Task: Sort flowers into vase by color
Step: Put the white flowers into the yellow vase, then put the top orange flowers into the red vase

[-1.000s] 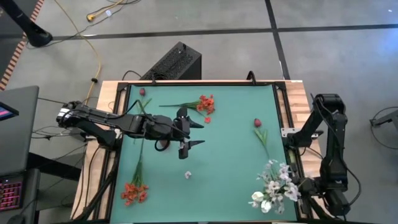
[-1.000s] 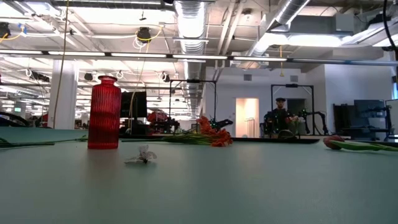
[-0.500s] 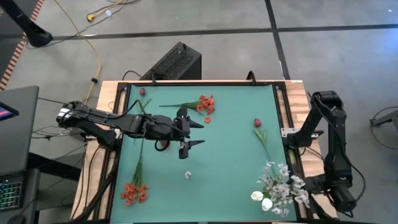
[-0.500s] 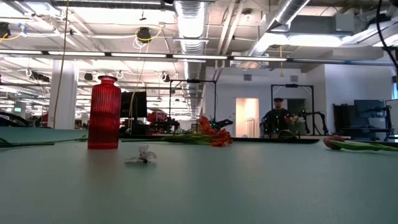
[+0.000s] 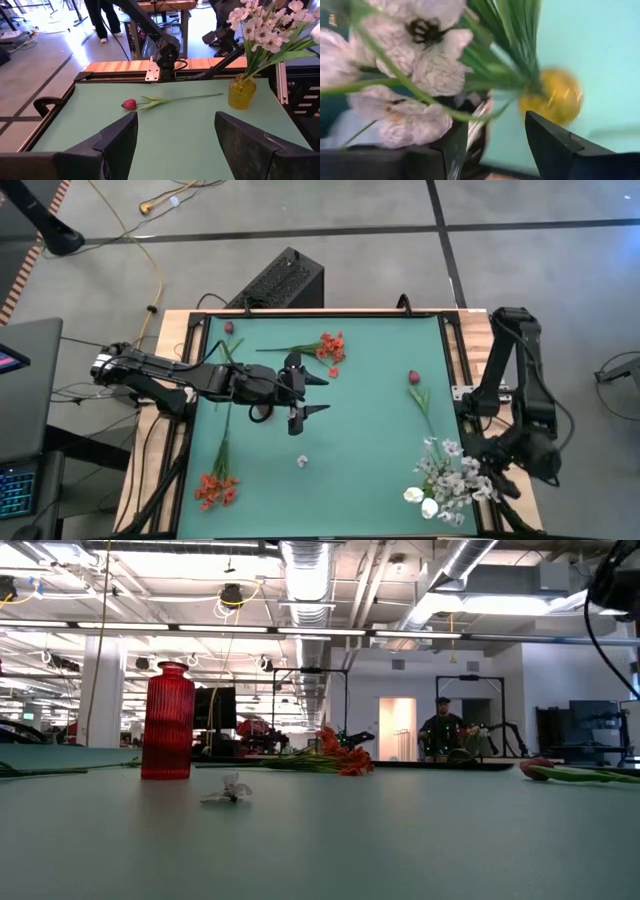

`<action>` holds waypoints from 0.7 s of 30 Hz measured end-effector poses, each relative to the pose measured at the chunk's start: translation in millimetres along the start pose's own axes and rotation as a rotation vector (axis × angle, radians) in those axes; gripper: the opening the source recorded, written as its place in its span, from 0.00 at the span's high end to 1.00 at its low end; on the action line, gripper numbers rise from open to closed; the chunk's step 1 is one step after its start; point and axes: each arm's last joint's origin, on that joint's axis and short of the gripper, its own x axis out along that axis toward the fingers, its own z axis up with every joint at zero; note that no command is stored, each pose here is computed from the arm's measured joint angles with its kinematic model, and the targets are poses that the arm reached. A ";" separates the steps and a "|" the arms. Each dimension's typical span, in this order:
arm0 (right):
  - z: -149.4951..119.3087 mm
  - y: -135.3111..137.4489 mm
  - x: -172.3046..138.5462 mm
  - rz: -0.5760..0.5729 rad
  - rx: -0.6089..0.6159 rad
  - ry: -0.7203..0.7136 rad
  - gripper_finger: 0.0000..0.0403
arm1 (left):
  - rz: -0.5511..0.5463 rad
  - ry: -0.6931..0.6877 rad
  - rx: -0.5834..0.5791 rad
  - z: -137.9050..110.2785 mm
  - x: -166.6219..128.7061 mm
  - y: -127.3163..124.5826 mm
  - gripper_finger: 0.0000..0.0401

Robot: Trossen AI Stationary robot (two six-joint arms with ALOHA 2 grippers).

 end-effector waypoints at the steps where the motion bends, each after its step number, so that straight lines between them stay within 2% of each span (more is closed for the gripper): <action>1: 2.3 -1.3 -4.2 0.025 0.056 0.036 0.45 | 0.000 0.000 0.000 0.0 0.0 0.0 0.37; 5: 8.4 -7.0 -19.0 0.095 0.266 0.176 0.46 | 0.000 0.000 0.007 0.0 0.0 0.0 0.37; 13: 13.4 -25.2 -43.4 0.113 0.483 0.318 0.48 | 0.000 0.006 0.056 -0.6 0.0 0.0 0.37; 17: 17.2 -41.1 -55.2 0.099 0.489 0.273 0.50 | 0.003 0.028 0.095 -2.7 0.3 1.6 0.37; 21: 23.6 -61.2 -65.9 0.068 0.499 0.094 0.52 | 0.019 0.071 0.108 -6.7 1.5 7.7 0.37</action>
